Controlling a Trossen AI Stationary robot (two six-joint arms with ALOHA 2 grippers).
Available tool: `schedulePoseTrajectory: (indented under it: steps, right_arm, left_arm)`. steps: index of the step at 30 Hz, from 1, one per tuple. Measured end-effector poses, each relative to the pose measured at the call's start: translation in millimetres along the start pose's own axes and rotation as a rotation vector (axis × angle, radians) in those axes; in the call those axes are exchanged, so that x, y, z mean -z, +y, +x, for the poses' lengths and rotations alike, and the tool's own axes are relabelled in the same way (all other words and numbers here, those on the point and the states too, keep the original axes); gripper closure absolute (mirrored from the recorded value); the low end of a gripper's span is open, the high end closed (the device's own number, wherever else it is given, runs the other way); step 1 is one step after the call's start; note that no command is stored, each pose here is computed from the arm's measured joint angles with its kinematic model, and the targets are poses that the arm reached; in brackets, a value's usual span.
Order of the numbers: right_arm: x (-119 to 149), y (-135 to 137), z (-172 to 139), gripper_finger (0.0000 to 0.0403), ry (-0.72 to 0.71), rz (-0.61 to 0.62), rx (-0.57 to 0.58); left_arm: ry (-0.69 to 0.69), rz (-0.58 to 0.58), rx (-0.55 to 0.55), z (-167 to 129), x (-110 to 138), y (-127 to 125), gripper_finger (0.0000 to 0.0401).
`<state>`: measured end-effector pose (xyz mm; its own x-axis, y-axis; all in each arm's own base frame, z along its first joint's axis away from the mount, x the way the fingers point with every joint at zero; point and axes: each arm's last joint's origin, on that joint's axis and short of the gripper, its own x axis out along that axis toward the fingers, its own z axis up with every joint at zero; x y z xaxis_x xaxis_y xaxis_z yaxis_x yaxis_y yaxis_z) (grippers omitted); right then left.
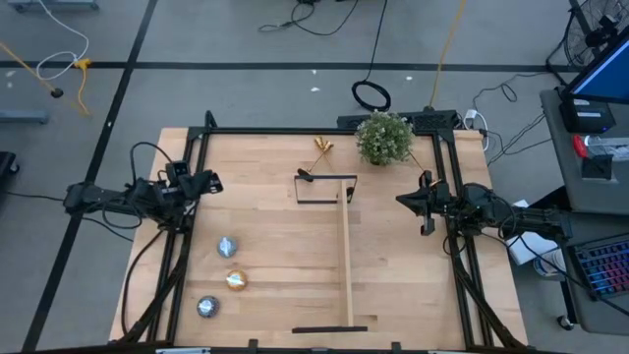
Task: Pick & Place candle stick holders
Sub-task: Prepare the shelf
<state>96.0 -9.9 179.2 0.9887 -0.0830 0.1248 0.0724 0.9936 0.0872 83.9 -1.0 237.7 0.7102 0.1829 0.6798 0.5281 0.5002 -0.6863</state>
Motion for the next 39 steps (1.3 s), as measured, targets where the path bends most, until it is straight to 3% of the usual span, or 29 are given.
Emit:
schedulePoseTrajectory:
  steps: [13, 15, 19, 29, 39]
  right_arm:
    - [-1, 0, 0, 0.0399, -0.006, -0.012, 0.006]
    - [-4, 0, 0, 0.0399, -0.041, 0.063, -0.001]
    - [-12, 0, -1, 0.0399, -0.131, 0.327, -0.002]
    - [-38, -7, -10, 0.0399, -0.547, 0.767, 0.18]
    - [-53, -14, -24, 0.0399, -0.877, 0.894, 0.383]
  left_arm:
    - [0.016, -0.011, 0.01, 0, 1, 0, 0.0368]
    - [0.017, -0.011, 0.01, 0, 1, 0, 0.0368]
    - [0.017, -0.011, 0.01, 0, 1, 0, 0.0368]
    - [0.022, -0.004, 0.006, 0, 1, 0, 0.0368]
    - [0.055, 0.003, -0.033, 0, 4, 4, 0.0368]
